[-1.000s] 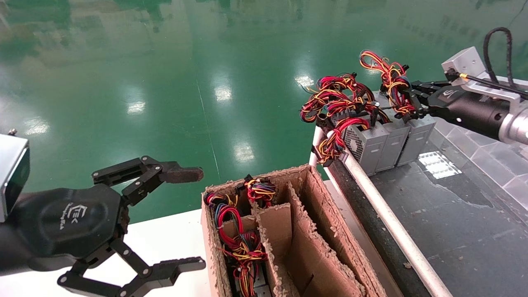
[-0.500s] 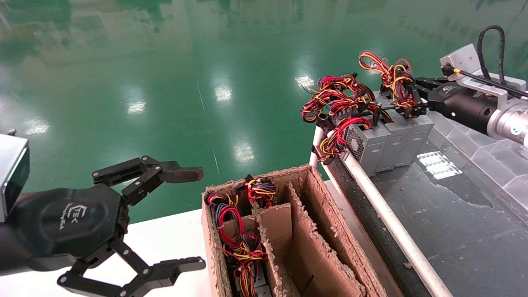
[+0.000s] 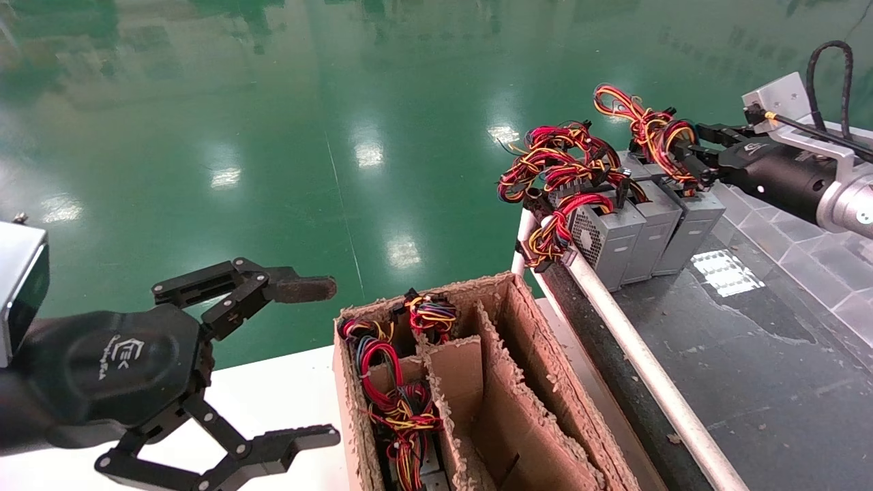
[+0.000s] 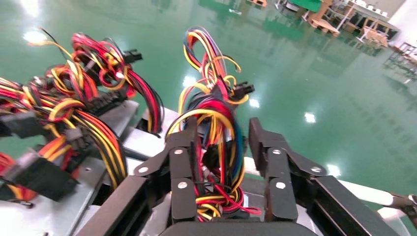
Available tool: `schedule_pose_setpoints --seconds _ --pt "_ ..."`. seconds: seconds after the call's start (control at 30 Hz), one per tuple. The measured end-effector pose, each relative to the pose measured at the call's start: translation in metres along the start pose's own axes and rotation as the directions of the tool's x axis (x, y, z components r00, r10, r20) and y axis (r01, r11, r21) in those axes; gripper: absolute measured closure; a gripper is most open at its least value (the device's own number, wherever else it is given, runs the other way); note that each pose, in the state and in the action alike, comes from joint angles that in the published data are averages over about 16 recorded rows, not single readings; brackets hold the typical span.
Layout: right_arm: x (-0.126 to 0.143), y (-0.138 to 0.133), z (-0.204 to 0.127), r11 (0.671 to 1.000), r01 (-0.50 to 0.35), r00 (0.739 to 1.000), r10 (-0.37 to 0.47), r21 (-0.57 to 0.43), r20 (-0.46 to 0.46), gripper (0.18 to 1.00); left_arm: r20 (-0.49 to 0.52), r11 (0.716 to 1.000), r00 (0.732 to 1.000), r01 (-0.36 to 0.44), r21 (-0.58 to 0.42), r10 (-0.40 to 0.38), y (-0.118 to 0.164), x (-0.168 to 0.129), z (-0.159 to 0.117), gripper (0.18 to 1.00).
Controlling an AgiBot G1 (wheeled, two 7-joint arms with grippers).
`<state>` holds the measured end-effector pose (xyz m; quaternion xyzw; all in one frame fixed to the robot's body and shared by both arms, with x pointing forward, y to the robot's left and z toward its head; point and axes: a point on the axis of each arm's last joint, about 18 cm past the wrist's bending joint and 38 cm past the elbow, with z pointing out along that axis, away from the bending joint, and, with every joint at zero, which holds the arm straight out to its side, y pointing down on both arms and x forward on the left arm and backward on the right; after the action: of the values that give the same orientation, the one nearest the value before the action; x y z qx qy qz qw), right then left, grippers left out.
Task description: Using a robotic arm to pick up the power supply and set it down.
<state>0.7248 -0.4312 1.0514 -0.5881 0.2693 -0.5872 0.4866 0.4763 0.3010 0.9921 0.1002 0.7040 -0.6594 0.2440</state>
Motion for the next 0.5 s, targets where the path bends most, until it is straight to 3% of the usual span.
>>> schedule_pose_setpoints --seconds 0.5 --pt "0.0 -0.016 -0.018 0.998 -0.022 0.995 0.016 0.057 0.103 0.511 0.0 1.0 1.0 0.0 0.0 0.0 0.0 0.0 0.0 0.184"
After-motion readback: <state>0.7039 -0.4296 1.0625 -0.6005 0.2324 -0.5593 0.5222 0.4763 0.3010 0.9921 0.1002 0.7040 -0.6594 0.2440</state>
